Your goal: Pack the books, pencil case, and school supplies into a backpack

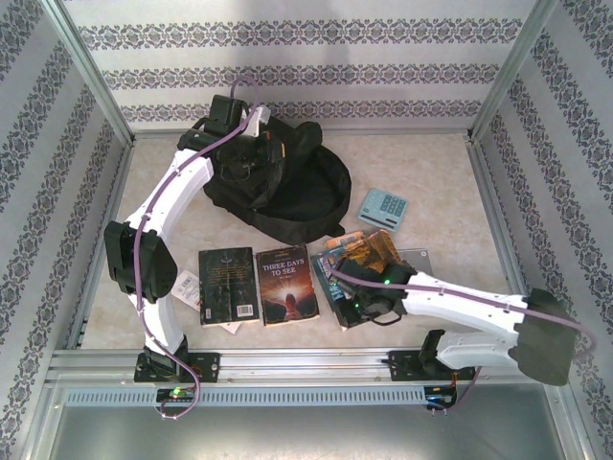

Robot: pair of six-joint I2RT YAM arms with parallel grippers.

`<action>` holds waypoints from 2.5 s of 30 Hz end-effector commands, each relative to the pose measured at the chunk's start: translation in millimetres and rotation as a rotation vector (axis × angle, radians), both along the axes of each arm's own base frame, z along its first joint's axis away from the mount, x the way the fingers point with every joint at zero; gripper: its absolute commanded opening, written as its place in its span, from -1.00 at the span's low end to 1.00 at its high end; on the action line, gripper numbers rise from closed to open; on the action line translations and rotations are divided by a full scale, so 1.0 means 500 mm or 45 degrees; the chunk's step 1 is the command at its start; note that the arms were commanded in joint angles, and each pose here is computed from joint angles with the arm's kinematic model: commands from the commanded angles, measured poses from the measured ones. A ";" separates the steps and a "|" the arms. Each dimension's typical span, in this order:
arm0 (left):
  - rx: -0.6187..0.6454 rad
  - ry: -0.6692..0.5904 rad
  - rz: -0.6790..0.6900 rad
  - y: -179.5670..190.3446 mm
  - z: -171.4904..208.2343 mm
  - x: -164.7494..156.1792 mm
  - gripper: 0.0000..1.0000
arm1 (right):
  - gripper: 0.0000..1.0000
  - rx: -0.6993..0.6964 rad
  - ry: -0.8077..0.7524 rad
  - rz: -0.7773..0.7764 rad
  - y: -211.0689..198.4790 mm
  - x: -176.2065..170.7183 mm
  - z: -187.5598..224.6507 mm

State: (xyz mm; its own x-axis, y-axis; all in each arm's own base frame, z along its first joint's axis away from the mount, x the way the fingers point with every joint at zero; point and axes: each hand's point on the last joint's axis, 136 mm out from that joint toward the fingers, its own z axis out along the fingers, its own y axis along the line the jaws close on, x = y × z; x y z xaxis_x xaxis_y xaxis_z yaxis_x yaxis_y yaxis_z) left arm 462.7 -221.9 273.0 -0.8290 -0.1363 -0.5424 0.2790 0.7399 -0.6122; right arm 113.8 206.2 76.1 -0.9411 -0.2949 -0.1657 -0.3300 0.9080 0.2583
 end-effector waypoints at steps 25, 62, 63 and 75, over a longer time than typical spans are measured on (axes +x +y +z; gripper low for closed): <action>-0.227 -0.285 -0.088 -0.019 0.212 -0.033 -1.00 | -0.47 0.894 -0.113 -0.895 0.144 0.714 0.219; -0.202 -0.099 0.011 0.013 0.094 0.003 -1.00 | 0.32 0.648 -0.024 -1.732 -0.301 0.473 0.061; -0.202 -0.098 0.012 0.013 0.094 0.003 -1.00 | 0.33 0.668 0.017 -1.748 -0.300 0.473 0.047; -0.194 -0.108 0.007 0.016 0.097 -0.001 -1.00 | 0.35 0.779 0.181 -1.872 -0.288 0.517 -0.048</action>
State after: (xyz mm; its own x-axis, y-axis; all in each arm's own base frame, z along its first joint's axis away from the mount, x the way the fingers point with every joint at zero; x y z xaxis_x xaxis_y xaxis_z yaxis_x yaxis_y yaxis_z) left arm 458.5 -213.8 301.7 -0.8202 -0.2244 -0.5262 0.2675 0.6626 -0.6995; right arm 360.8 59.5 52.8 -0.3758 0.9146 0.1494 0.7624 0.2135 0.6109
